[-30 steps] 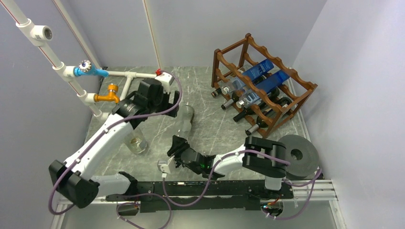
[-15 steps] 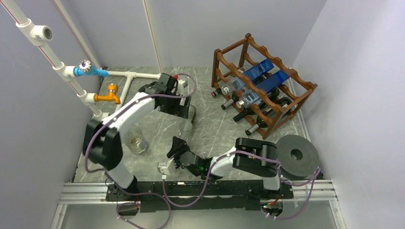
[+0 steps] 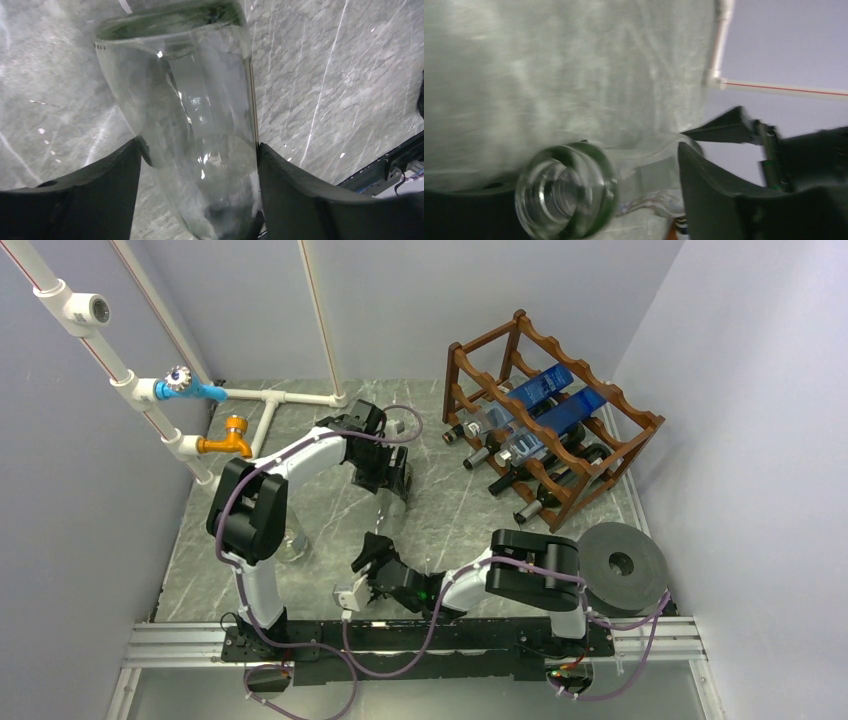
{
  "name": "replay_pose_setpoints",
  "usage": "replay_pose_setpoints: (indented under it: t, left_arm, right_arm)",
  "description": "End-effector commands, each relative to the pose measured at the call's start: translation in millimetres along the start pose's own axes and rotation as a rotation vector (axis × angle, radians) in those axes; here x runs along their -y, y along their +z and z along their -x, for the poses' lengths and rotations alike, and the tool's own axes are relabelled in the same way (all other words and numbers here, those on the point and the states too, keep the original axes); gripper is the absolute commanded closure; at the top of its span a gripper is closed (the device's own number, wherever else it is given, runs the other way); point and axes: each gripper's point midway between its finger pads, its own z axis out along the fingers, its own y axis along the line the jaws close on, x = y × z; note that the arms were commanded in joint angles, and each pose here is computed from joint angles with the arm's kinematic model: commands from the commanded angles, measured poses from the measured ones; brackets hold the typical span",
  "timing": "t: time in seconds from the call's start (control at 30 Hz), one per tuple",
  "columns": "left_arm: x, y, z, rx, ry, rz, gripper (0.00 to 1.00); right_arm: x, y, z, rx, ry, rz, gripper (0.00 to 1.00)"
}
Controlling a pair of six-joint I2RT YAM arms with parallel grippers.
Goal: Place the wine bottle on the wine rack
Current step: Adjust the wine bottle at the center of the board.
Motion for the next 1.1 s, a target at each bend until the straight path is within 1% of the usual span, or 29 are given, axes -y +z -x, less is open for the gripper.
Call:
replay_pose_setpoints:
  t: [0.0,0.07,0.13,0.17,0.23,0.3,0.47,0.6,0.67,0.73,0.8,0.87,0.93,1.0,1.07]
  left_arm:
    - [-6,19,-12,-0.036,0.01,-0.013,0.36]
    - [-7,23,-11,-0.045,0.008,-0.015,0.45]
    - [-8,25,-10,-0.049,0.006,-0.008,0.52]
    - [-9,26,-9,-0.05,0.007,-0.005,0.55]
    - [-10,26,-5,-0.048,0.009,0.003,0.57]
    - [-11,25,-3,-0.043,0.013,0.008,0.58]
    - [-10,25,-3,-0.047,0.013,0.005,0.58]
    - [-8,25,0,-0.048,0.015,-0.004,0.59]
    - [-7,24,1,-0.043,0.015,-0.009,0.59]
    - [-4,21,2,-0.036,0.018,-0.015,0.56]
    - [-3,16,4,-0.022,0.024,-0.017,0.51]
    - [0,9,8,0.001,0.034,-0.021,0.44]
    - [3,2,9,0.022,0.047,-0.03,0.35]
    - [5,-2,8,0.034,0.051,-0.037,0.26]
    - [7,-6,7,0.043,0.055,-0.045,0.2]
  right_arm:
    - [-84,-16,-41,-0.14,0.152,0.234,0.26]
    - [-84,-17,-42,-0.142,0.152,0.229,0.18]
    - [-82,-18,-45,-0.153,0.145,0.222,0.02]
    - [-81,-19,-46,-0.159,0.143,0.221,0.0]
    - [-74,-25,-45,-0.16,0.143,0.211,0.0]
    - [-65,-33,-41,-0.159,0.16,0.214,0.0]
    - [-49,-65,-30,-0.15,0.237,0.287,0.0]
    - [-42,-87,-33,-0.182,0.291,0.331,0.0]
    - [-36,-94,-36,-0.203,0.341,0.318,0.0]
    - [-24,-99,-39,-0.217,0.413,0.26,0.0]
    - [-8,-101,-42,-0.207,0.515,0.19,0.0]
    - [8,-101,-45,-0.194,0.647,0.137,0.0]
    - [23,-100,-49,-0.196,0.778,0.123,0.0]
    - [35,-100,-58,-0.236,0.925,0.109,0.0]
    - [48,-101,-73,-0.297,1.027,0.078,0.0]
